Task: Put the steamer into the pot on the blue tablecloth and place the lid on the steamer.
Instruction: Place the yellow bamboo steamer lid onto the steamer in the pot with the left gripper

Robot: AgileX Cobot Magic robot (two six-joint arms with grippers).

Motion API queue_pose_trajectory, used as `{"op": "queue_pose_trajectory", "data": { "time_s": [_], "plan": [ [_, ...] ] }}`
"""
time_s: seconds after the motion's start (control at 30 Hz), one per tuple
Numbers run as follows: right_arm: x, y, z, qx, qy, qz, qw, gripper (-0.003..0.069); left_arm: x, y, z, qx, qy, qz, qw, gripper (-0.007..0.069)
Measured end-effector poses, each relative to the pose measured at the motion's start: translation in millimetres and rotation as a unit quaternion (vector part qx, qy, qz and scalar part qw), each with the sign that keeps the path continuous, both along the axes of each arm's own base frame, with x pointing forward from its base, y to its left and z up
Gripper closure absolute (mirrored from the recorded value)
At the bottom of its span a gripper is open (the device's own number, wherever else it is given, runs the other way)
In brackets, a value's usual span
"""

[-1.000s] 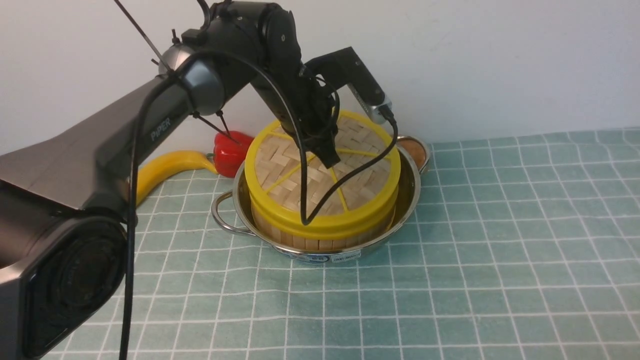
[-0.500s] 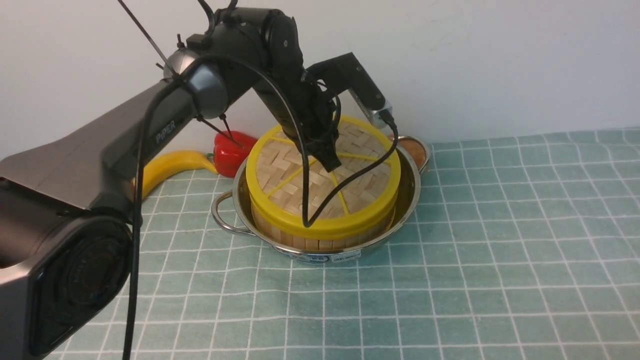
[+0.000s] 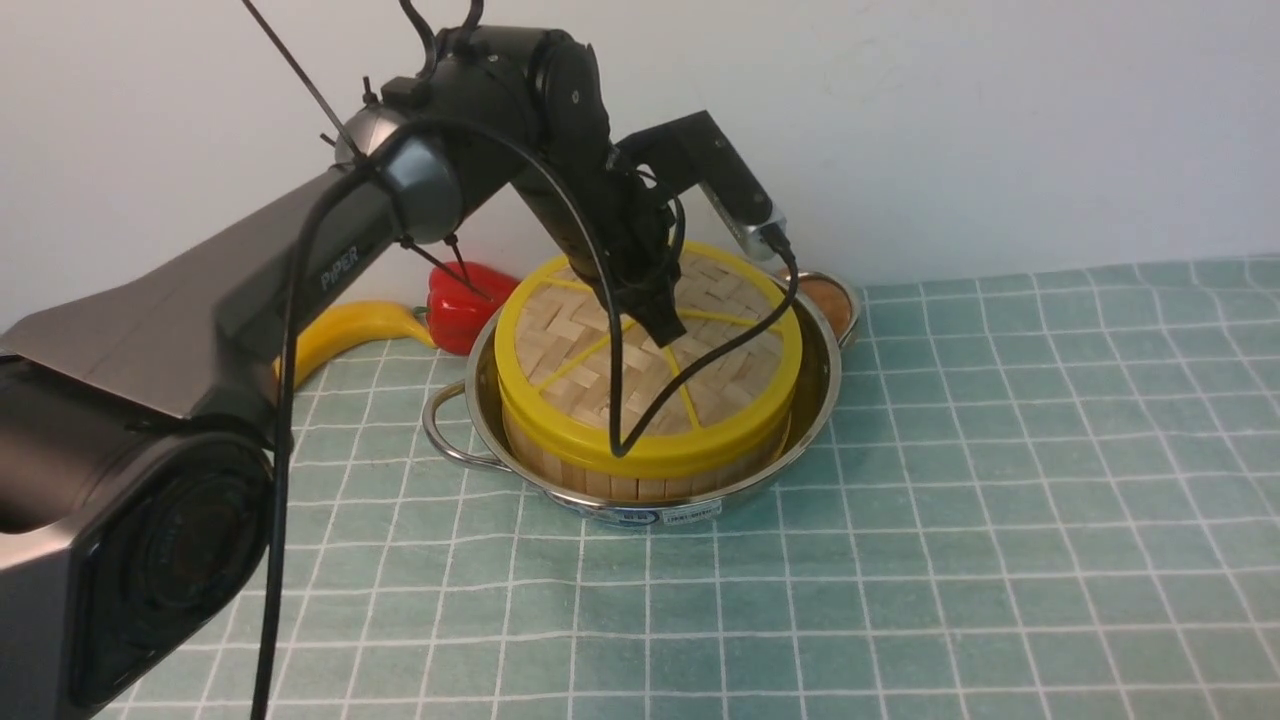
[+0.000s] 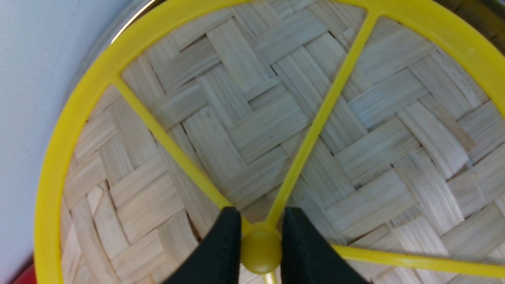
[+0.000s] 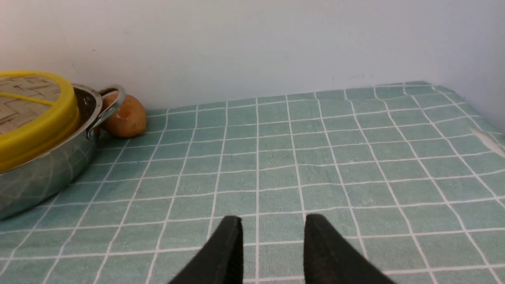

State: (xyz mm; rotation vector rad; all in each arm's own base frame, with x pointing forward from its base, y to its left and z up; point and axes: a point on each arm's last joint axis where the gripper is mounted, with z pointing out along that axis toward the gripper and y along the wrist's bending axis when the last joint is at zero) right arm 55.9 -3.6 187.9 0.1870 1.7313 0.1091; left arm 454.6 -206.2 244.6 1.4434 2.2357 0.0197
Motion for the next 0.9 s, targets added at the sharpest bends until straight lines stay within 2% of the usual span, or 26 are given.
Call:
{"op": "queue_pose_trajectory", "data": {
  "time_s": [0.5, 0.6, 0.9],
  "plan": [
    [0.0, 0.0, 0.1, 0.000, 0.000, 0.000, 1.000, 0.0419, 4.0, 3.4, -8.1, -0.013, 0.015, 0.036, 0.999, 0.0502],
    [0.0, 0.0, 0.1, 0.000, 0.000, 0.000, 1.000, 0.0419, 4.0, 3.3, -8.1, -0.015, 0.015, 0.039, 0.999, 0.0483],
    [0.0, 0.0, 0.1, 0.000, 0.000, 0.000, 1.000, 0.0419, 2.7, 4.5, 1.4, -0.021, 0.005, 0.046, 0.999, 0.0237]
  ]
}}
